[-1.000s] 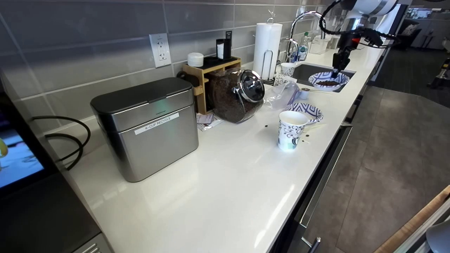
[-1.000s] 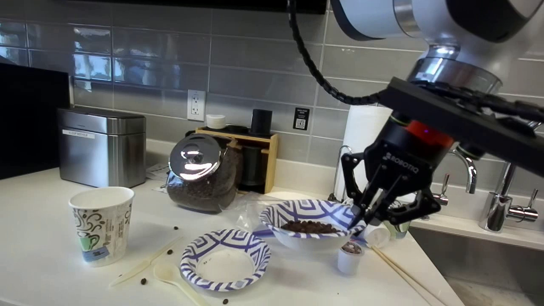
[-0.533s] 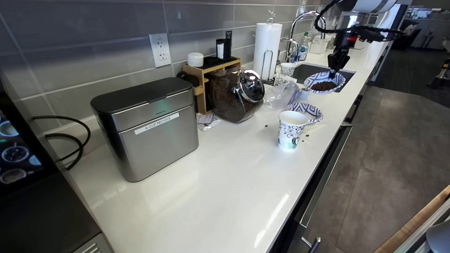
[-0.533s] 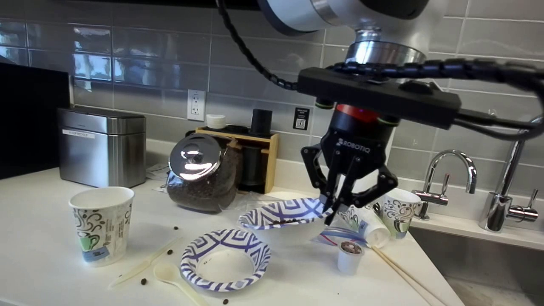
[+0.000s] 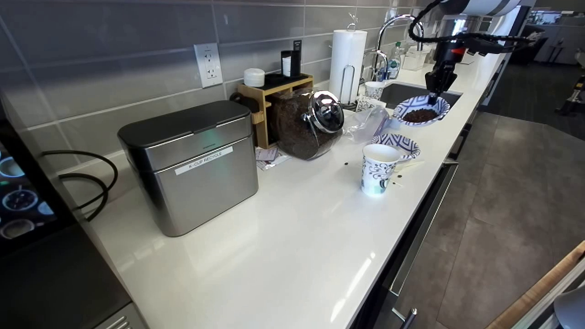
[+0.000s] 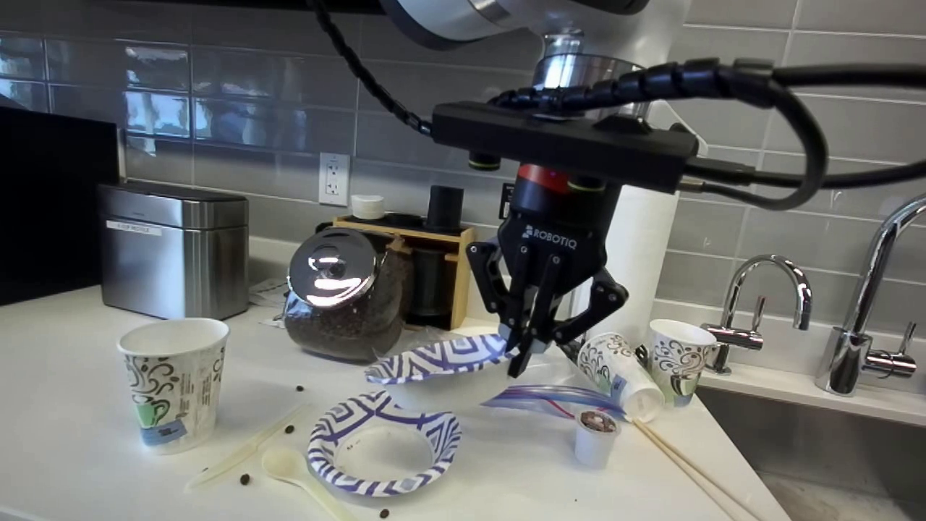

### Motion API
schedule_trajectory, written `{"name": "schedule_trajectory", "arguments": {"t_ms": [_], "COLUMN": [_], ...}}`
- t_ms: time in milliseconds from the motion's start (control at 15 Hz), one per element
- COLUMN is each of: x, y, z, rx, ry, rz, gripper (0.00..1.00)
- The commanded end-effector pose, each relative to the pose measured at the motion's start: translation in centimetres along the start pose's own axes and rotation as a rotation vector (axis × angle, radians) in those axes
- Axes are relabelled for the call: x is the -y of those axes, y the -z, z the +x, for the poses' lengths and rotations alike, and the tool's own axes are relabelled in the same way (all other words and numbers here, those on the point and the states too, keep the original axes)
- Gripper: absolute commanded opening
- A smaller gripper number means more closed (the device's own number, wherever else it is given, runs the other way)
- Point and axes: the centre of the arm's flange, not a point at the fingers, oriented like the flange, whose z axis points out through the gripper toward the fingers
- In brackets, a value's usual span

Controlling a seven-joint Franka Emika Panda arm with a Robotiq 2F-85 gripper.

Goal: Pour contents of the right plate onto the left plate

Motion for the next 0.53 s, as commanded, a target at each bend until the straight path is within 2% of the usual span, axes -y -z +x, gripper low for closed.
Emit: {"name": "schedule_trajectory", "arguments": {"t_ms": [0,200,467], "x": [0.3,1.0,1.8], "y": [0.0,0.5,1.4], "z": [-0.3,-0.7,-1.1], "rx": [-0.019,-0.079,-0.147], "ry": [0.012,0.038,0.073], "rz": [-0.031,-0.135,-0.188], "gripper": [0.01,0.01,0.01]}}
